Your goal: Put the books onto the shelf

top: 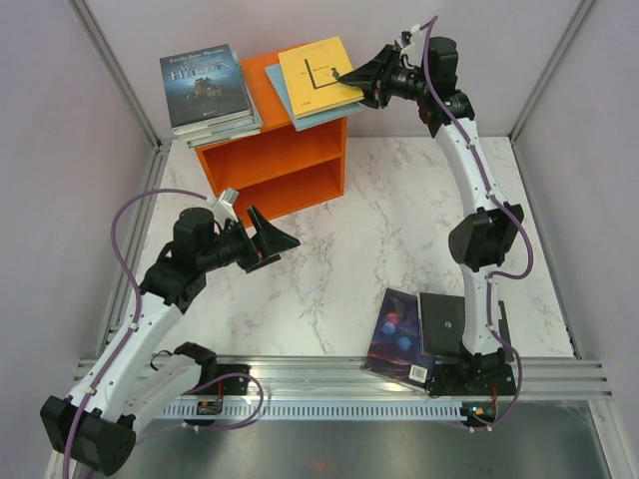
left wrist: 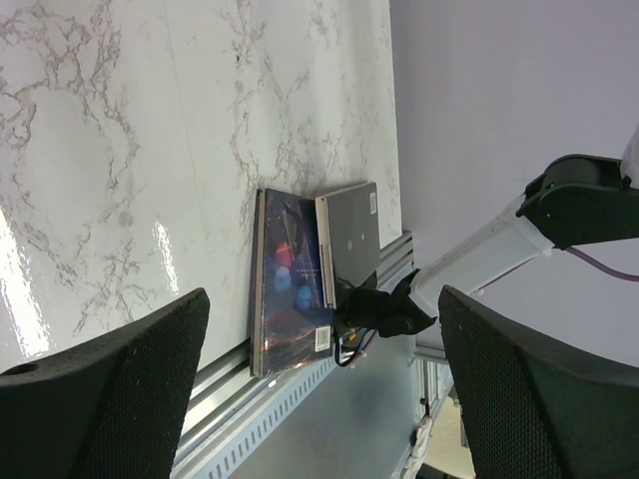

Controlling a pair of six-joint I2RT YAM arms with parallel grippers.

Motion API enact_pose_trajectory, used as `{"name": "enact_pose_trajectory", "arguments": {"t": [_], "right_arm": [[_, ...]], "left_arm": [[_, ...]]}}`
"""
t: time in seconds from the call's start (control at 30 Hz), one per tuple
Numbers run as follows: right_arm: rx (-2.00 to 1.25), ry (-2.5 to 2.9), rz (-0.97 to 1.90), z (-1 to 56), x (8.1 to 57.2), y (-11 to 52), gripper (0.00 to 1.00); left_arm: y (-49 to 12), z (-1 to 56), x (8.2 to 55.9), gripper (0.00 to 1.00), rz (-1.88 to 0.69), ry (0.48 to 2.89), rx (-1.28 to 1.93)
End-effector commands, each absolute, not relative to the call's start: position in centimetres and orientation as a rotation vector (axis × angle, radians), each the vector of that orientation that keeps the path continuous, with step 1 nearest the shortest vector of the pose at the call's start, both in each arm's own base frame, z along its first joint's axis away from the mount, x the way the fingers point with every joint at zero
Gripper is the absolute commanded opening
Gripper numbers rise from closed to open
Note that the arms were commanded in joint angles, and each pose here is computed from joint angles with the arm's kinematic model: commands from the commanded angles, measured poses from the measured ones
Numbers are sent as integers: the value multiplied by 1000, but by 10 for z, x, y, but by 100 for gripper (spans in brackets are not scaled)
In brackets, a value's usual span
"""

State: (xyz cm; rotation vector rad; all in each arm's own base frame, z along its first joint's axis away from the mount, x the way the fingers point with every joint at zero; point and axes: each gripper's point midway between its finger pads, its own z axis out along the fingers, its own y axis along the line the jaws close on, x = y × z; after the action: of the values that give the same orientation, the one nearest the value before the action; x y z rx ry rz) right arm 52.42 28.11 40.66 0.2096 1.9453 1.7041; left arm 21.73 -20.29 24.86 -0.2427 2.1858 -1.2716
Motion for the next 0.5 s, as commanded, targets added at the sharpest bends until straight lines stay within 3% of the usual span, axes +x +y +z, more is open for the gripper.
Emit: {"name": "enact_pose_trajectory", "arguments": {"t": [0.0,0.37,0.47], "right_arm": [[128,1835,1691,442,521,265,47],[156,1882,1670,423,528,236,47],[162,1883,1661,421,530,237,42]], "left_arm": [[-205,254,216,96,-1301,2163,-199],[-204,251,212,95,-1311,2164,-214],[-204,251,212,95,-1312,2163,-215]]}}
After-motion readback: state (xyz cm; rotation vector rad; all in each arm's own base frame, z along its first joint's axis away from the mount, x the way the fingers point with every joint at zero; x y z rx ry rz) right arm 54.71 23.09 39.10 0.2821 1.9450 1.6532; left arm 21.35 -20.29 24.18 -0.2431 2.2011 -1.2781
